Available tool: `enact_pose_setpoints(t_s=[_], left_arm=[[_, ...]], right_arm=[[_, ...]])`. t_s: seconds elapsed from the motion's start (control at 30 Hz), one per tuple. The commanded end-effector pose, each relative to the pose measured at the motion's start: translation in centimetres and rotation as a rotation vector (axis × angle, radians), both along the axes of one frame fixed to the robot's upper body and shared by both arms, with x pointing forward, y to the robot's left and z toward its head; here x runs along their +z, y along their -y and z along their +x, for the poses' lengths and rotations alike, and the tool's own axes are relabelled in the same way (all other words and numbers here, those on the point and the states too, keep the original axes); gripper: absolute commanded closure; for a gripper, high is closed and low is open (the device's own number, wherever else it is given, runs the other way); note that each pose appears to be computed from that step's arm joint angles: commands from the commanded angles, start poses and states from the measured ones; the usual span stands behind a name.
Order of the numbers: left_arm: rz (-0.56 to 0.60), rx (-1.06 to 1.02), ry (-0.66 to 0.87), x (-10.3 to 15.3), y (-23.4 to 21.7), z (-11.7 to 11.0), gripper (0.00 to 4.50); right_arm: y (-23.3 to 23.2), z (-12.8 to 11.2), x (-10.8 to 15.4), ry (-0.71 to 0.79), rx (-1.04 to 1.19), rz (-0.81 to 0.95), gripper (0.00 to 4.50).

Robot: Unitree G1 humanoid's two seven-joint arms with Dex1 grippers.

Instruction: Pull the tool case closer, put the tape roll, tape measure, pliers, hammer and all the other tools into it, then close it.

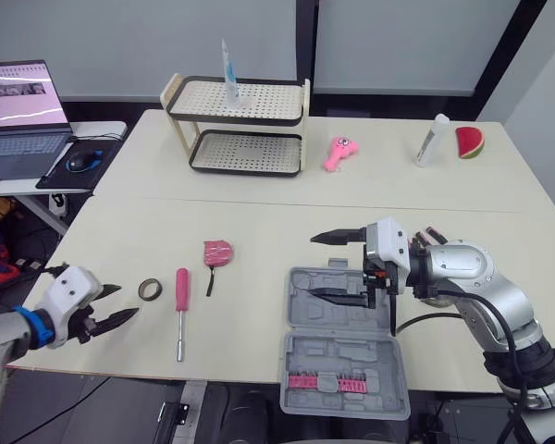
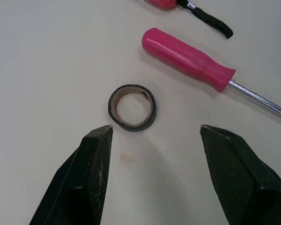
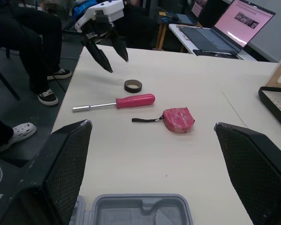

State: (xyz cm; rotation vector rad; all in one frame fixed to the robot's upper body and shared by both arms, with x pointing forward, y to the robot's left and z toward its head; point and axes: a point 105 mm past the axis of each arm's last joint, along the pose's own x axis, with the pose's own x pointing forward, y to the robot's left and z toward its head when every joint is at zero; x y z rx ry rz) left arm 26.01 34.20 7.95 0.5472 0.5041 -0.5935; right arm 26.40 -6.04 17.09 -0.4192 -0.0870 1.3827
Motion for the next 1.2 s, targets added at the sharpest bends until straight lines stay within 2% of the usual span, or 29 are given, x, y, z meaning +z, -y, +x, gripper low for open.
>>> enact_pose_setpoints(t_s=[0.03, 0.17, 0.27, 0.53, 0.67, 0.8, 0.9, 0.97, 1.07, 1.2], left_arm=[[0.016, 0.001, -0.003, -0.6, 0.0, 0.8, 1.46], [-0.002, -0.013, -0.034, -2.0, 0.6, 1.5, 1.46], [0.014, -0.034, -0.044, -2.9, 1.0, 1.9, 2.0], [0.023, 0.002, -0.051, -3.7, 0.2, 2.4, 4.47], [0.009, 0.015, -0.028, -2.8, -0.5, 2.6, 4.47], [-0.042, -0.055, -0.007, 0.1, -0.1, 2.7, 4.47], [0.043, -0.194, -0.017, 2.8, 1.0, 2.6, 4.47], [0.076, -0.293, -0.013, 4.6, 2.7, 3.1, 4.47], [0.018, -0.456, -0.003, 7.0, 7.6, 4.1, 4.47], [0.008, -0.668, -0.061, 7.0, 13.6, 4.3, 4.47]], right_arm=[[0.0, -0.5, 0.9, 0.053, -0.002, 0.014, 0.0], [0.2, -0.6, 0.8, 0.06, -0.027, 0.006, 0.0], [0.5, -0.7, 0.7, 0.062, -0.043, 0.001, 0.0], [0.7, -0.9, 0.5, 0.066, -0.059, -0.013, 0.0], [0.5, -1.3, 0.2, 0.059, -0.044, -0.019, 0.0], [0.6, -1.3, 0.2, 0.059, -0.038, -0.028, 0.0], [0.8, -1.4, 0.4, 0.041, -0.036, -0.024, 0.0], [1.0, -1.4, 0.5, 0.036, -0.038, -0.026, 0.0], [1.3, -1.0, 0.4, 0.053, -0.075, -0.029, 0.0], [1.9, -0.1, -0.5, 0.078, -0.147, -0.043, 0.0]])
